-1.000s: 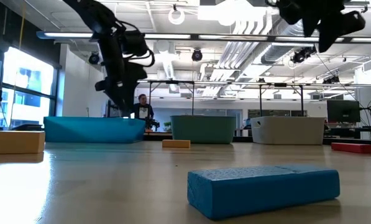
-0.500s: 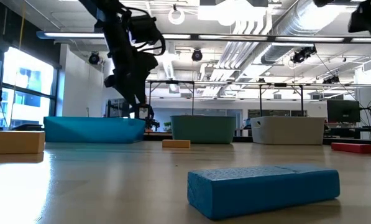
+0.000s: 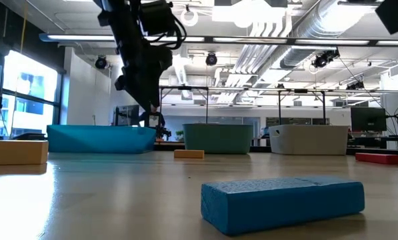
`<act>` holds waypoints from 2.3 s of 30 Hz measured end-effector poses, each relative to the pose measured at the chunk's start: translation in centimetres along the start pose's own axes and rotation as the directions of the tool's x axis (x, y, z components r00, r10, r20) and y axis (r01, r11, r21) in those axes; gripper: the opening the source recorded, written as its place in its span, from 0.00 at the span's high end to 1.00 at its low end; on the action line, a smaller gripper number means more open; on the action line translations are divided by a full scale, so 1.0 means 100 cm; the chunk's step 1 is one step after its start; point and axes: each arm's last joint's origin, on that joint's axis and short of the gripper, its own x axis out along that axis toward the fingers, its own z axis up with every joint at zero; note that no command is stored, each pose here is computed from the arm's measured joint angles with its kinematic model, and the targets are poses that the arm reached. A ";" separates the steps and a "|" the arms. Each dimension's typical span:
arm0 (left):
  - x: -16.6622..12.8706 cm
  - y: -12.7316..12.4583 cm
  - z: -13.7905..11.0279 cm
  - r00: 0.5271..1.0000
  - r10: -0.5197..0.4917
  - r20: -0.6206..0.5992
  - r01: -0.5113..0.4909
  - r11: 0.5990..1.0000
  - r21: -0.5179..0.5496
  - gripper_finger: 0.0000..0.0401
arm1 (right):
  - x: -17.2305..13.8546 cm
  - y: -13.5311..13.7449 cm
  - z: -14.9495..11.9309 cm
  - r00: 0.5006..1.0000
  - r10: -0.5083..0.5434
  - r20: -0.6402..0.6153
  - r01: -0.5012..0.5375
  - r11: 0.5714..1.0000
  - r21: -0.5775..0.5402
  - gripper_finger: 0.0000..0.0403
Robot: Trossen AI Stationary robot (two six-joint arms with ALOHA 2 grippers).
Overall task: Sort & place blocks by color
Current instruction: Put the blue block into the green bin
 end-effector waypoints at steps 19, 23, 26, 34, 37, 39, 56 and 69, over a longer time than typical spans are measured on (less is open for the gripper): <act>-0.001 -0.021 -0.010 1.000 -0.018 -0.012 0.019 0.997 0.071 0.51 | 0.045 0.012 0.014 0.990 -0.121 -0.071 0.110 0.984 -0.142 0.47; -0.002 -0.024 -0.011 1.000 -0.015 -0.010 0.015 0.996 0.083 0.51 | 0.055 0.012 0.016 0.988 -0.128 -0.090 0.115 0.984 -0.136 0.47; -0.002 -0.026 -0.012 1.000 -0.015 -0.010 0.016 0.996 0.090 0.51 | 0.063 0.009 0.014 0.988 -0.122 -0.098 0.109 0.986 -0.130 0.47; -0.002 -0.027 -0.012 1.000 -0.008 -0.006 0.009 0.996 0.091 0.51 | 0.072 0.006 0.012 0.990 -0.075 -0.123 0.062 0.992 -0.107 0.57; -0.002 -0.026 -0.012 1.000 -0.006 -0.005 0.007 0.996 0.092 0.51 | 0.074 0.006 0.012 0.990 -0.061 -0.128 0.047 0.993 -0.105 0.69; -0.002 -0.026 -0.012 1.000 -0.001 -0.003 0.001 0.996 0.091 0.51 | 0.073 0.006 0.013 0.990 -0.057 -0.126 0.044 0.994 -0.103 0.73; 0.000 0.003 0.007 0.997 0.040 0.071 -0.042 0.998 0.036 0.51 | 0.038 -0.033 0.058 0.999 -0.030 0.030 0.031 0.999 -0.015 0.73; -0.002 0.040 0.033 0.972 0.057 0.226 -0.058 0.998 -0.001 0.51 | -0.015 -0.157 0.117 0.955 -0.096 0.282 0.047 0.984 0.173 0.73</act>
